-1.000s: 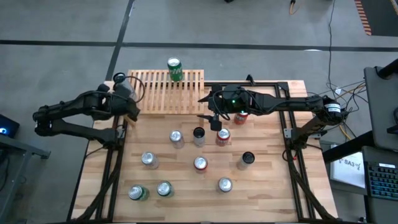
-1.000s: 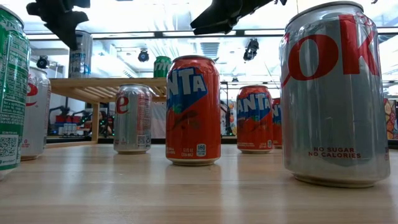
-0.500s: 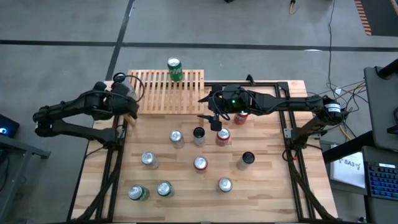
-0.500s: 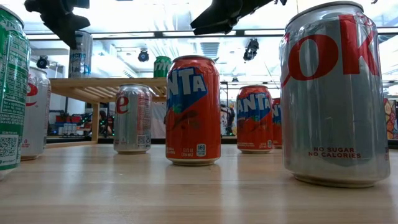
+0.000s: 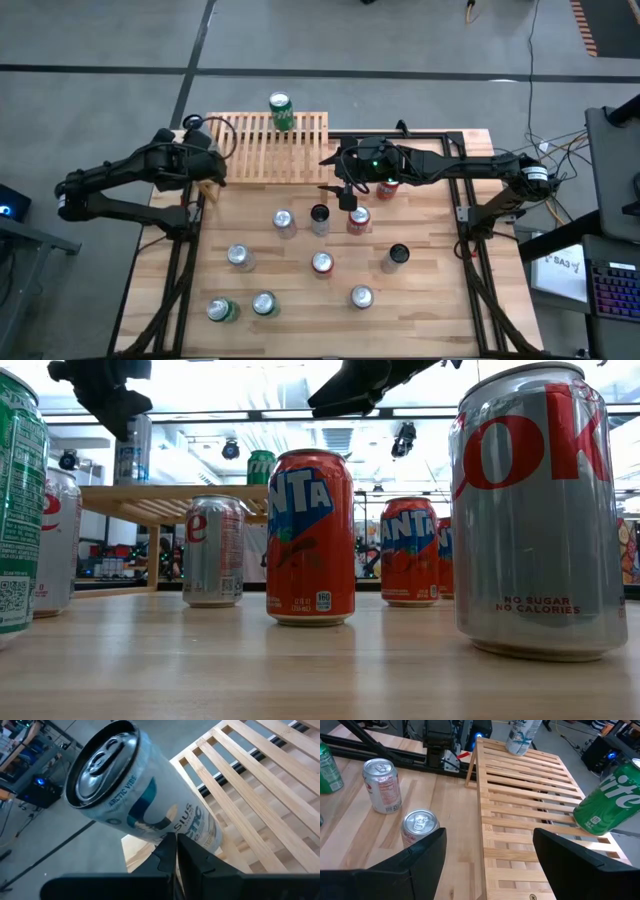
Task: Place canned beverage on shelf
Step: Put the bottom left white/blue soda can on the shelf, then put the middle orange soda can on the shelf
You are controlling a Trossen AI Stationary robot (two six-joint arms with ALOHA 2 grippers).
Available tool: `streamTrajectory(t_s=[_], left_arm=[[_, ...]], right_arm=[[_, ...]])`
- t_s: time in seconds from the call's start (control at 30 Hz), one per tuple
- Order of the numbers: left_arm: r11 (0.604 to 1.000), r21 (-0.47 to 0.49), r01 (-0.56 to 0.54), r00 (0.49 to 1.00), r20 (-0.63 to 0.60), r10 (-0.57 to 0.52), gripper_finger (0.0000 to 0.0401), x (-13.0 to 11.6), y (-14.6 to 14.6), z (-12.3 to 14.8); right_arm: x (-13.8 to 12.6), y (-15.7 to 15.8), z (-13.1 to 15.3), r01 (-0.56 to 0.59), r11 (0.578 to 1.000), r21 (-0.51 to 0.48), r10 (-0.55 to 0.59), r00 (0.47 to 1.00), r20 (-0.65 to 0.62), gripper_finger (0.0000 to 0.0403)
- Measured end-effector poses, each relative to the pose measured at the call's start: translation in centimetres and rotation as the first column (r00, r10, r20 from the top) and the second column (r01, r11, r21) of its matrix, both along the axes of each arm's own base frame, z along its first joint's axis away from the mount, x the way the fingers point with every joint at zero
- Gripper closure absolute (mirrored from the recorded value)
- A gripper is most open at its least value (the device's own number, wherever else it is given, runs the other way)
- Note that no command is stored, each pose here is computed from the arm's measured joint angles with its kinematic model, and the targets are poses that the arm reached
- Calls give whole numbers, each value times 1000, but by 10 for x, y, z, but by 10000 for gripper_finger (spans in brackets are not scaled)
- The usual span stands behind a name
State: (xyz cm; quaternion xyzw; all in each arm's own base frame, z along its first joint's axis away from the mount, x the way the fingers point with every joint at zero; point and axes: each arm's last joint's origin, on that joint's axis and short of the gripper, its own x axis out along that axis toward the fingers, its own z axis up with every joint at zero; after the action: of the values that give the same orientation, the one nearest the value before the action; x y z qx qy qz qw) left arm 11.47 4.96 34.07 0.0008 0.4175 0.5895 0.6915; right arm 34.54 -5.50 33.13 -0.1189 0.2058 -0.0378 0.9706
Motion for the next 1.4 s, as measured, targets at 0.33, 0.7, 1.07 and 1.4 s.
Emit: streamTrajectory(t_s=[0.33, 0.7, 1.07, 1.4], left_arm=[[999, 19, -36, 999, -22, 36, 401, 3, 5, -2], [999, 16, -41, 998, -38, 41, 401, 4, 6, -9], [999, -26, -20, 1000, 16, 20, 401, 2, 3, -3], [977, -64, 204, 961, 203, -187, 401, 18, -21, 14]], right_arm=[[0, 0, -1, 0, 1000, 2, 0, 1000, -12, 119], [0, 0, -1, -2, 1000, -3, 2, 1000, -12, 119], [0, 0, -1, 17, 999, 42, -17, 1000, -8, 119], [1, 18, 6, 19, 986, 166, -16, 1000, -19, 119]])
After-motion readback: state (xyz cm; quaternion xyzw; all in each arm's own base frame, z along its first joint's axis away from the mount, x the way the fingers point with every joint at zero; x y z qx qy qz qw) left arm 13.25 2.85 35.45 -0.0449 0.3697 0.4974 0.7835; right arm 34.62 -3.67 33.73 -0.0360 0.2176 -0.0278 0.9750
